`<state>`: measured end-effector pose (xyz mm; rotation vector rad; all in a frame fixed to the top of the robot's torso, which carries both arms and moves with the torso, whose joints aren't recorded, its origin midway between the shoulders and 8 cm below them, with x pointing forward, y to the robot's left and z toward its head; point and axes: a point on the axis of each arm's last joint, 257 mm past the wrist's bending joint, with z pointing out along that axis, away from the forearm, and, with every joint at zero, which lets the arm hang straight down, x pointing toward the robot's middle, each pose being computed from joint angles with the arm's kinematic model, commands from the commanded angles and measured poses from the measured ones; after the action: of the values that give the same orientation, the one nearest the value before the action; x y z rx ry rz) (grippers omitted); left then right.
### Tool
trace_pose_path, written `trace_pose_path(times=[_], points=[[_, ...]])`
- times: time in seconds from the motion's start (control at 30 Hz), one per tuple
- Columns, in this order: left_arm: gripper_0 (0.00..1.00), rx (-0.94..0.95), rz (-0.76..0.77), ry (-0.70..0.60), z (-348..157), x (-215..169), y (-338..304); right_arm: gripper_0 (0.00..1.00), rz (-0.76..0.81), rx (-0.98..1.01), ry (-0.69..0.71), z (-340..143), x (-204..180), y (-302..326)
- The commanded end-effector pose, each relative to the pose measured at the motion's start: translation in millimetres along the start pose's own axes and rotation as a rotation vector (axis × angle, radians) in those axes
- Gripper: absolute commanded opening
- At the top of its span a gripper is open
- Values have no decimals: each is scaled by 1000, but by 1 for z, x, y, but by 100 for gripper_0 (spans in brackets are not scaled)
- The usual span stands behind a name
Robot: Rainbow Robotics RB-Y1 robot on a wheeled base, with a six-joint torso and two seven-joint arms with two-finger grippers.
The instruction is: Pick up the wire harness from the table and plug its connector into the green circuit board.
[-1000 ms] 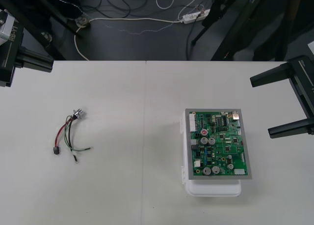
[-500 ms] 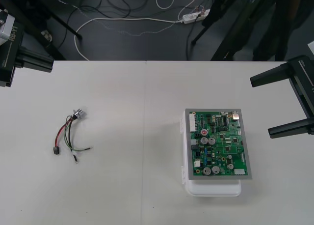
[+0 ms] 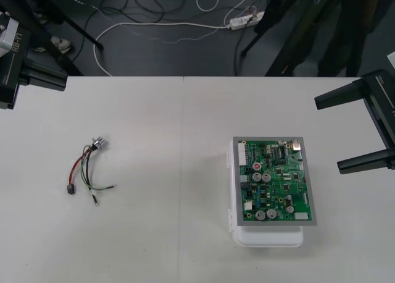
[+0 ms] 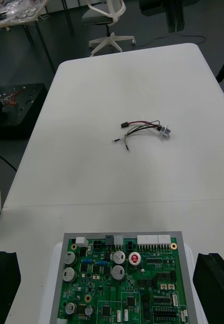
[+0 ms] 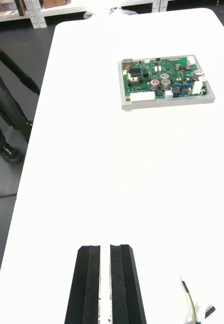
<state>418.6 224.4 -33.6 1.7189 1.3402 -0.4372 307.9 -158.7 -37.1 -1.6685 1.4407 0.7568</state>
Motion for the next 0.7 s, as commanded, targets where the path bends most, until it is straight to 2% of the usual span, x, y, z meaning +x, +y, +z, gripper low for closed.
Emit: trace_pose_path(times=[0.03, 0.47, 0.5, 0.7], points=[[6, 22, 55, 23, -14, -6, -6, 100, -1, 26, -19, -7, -16, -7], [6, 22, 55, 23, -14, -6, -6, 100, -1, 26, -19, -7, -16, -7], [6, 22, 55, 23, -14, -6, -6, 100, 57, -11, -51, 9, -3, 2], [6, 22, 55, 23, -14, -6, -6, 100, 55, -10, -59, 12, -2, 0]])
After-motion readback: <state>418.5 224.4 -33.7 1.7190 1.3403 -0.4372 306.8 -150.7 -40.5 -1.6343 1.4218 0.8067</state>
